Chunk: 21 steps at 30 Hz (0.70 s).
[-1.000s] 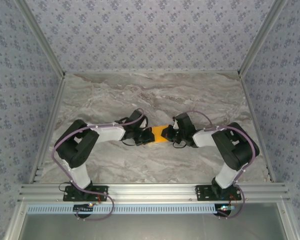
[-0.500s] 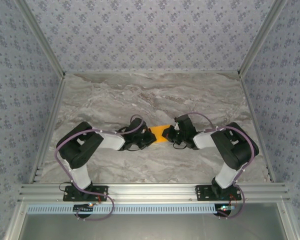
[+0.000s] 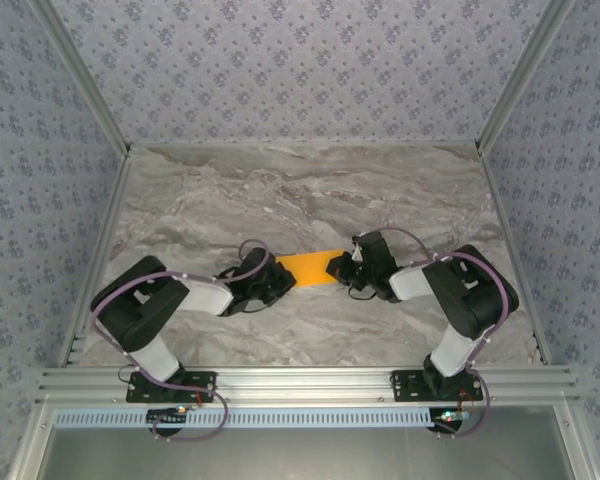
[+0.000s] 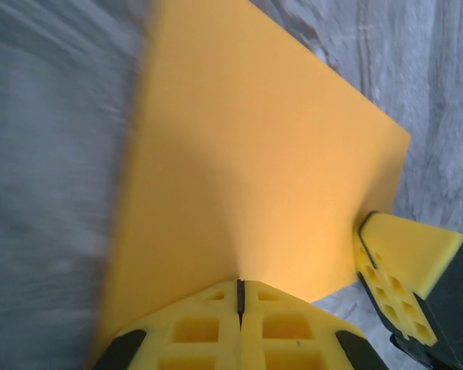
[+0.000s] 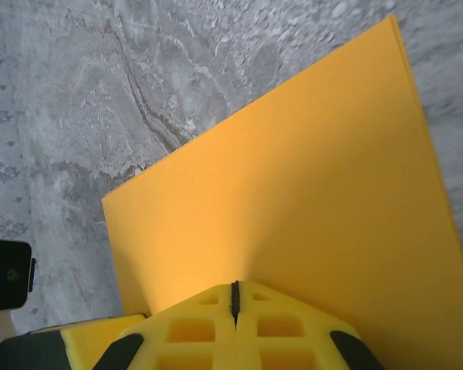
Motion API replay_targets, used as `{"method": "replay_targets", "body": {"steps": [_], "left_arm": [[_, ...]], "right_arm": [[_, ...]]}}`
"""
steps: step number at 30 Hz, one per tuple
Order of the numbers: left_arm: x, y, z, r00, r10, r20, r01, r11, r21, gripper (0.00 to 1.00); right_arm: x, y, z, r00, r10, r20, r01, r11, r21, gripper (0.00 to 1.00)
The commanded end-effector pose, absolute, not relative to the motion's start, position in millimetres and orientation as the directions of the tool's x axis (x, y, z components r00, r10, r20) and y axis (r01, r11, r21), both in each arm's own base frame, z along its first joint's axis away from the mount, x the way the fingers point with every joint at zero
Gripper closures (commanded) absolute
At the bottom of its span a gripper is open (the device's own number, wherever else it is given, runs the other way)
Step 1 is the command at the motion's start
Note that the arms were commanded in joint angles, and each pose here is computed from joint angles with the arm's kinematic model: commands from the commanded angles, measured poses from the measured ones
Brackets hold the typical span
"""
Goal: Fold a paper plane with a square sheet of paper (pick it up from the middle)
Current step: First fold in half a square sheet of paper at the center of the table, then rotate the square sheet of paper at the center of the table.
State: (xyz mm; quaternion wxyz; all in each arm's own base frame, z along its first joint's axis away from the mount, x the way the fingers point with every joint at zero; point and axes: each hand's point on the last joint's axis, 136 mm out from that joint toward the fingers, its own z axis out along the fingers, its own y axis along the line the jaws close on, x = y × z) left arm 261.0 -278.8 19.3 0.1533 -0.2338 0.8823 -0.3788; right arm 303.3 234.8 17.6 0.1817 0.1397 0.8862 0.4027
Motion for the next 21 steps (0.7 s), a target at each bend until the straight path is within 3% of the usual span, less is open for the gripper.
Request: {"method": "replay_targets", "body": {"steps": [1,7,13,14,16,18,21], "left_arm": [[244,-222,-19,-0.787,-0.609,-0.104,-0.443,0.674,-0.591,1.0],[241,-190,-11,-0.764,-0.635,-0.118,-0.465,0.668,-0.581,1.0],[272,-185,48,-0.803,-0.549,-0.23,-0.326,0.729,-0.603,0.99],[280,-182,60,-0.812,-0.529,-0.246,-0.304,0.743,-0.596,0.95],[291,-175,77,-0.825,-0.496,-0.271,-0.272,0.768,-0.58,0.77],[300,-164,91,-0.831,-0.474,-0.291,-0.26,0.794,-0.55,0.52],[313,-145,107,-0.83,-0.451,-0.329,-0.254,0.829,-0.498,0.27]], "right_arm": [[261,171,-56,-0.895,0.433,-0.108,0.314,0.783,0.538,1.0],[266,173,-50,-0.899,0.424,-0.111,0.3,0.78,0.55,1.0],[287,198,-12,-0.926,0.326,-0.193,0.168,0.811,0.561,1.0],[288,204,-3,-0.934,0.288,-0.212,0.135,0.832,0.537,0.99],[294,218,17,-0.938,0.219,-0.269,0.063,0.87,0.488,0.94],[300,235,32,-0.939,0.156,-0.308,0.006,0.899,0.439,0.8],[309,261,38,-0.943,0.108,-0.315,-0.022,0.923,0.384,0.67]]}}
